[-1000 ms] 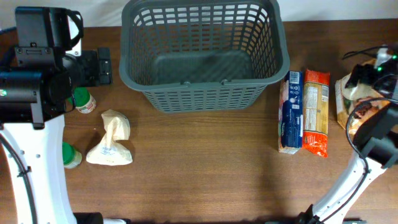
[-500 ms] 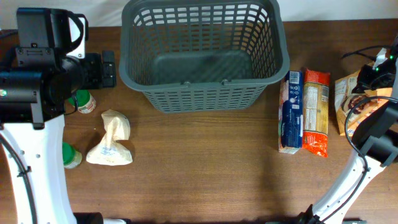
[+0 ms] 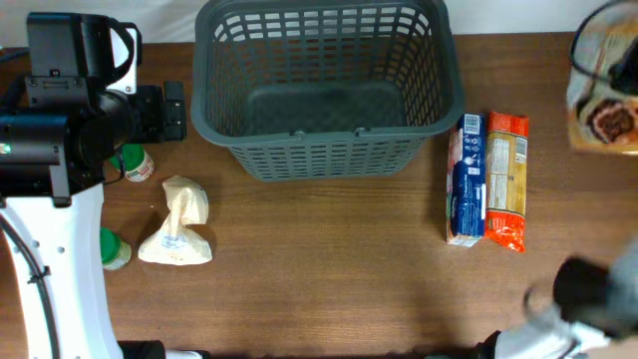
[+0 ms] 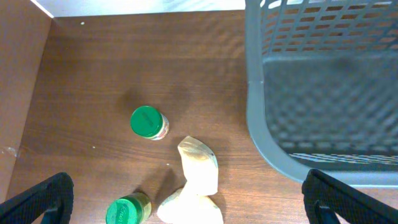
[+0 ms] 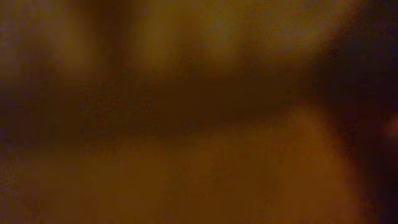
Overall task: Pack container
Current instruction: 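Carry the brown pouch into the basket and release it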
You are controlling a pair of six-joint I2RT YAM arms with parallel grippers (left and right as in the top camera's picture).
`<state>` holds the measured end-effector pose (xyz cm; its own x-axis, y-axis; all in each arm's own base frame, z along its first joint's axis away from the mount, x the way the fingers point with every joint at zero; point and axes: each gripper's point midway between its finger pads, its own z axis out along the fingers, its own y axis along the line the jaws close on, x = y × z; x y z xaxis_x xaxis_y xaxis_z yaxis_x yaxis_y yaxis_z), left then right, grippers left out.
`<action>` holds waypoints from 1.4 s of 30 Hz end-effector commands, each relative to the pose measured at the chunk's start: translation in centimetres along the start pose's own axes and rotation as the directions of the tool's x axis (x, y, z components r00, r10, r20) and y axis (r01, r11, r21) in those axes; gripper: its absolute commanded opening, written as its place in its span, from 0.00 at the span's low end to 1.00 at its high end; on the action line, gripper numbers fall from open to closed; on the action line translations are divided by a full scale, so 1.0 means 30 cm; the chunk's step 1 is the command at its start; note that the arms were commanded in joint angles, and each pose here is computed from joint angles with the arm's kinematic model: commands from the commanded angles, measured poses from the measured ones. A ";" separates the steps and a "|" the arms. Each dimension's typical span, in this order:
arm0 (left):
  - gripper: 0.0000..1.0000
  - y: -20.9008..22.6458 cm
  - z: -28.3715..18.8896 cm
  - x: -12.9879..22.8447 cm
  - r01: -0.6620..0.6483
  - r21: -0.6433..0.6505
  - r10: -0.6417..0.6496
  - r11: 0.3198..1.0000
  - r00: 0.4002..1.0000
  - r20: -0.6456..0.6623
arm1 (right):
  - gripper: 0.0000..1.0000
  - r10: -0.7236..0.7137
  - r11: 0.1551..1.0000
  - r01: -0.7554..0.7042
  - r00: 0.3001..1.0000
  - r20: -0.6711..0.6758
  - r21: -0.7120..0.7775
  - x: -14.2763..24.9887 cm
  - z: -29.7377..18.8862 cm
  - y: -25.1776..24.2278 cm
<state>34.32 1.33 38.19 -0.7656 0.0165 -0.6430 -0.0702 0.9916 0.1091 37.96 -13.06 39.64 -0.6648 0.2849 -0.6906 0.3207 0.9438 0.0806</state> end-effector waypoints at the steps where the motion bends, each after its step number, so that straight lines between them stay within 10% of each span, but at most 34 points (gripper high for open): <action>1: 0.99 0.000 0.010 0.002 0.006 0.006 -0.006 1.000 1.000 -0.008 | 0.04 -0.107 0.964 0.179 0.940 0.325 -0.199 -0.071 -0.398 0.287; 10: 0.99 0.000 0.010 0.003 0.006 0.006 -0.006 1.000 1.000 -0.009 | 0.04 -0.061 0.851 0.308 0.861 0.504 -0.425 -0.096 -0.587 0.709; 26: 0.99 0.000 0.010 0.003 0.006 0.006 -0.006 1.000 1.000 -0.009 | 0.04 0.036 0.973 -0.023 0.998 0.052 -0.230 0.091 0.259 1.003; 42: 0.99 0.000 0.010 0.003 0.006 0.006 -0.006 1.000 1.000 -0.009 | 0.04 -0.004 0.999 -0.002 0.989 -0.151 -0.041 0.318 0.596 0.991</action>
<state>34.28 1.34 38.13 -0.7678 0.0166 -0.6404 -0.0698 0.9915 0.1094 52.44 15.02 21.11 -0.8029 0.2845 -0.5239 0.2721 0.9568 0.1026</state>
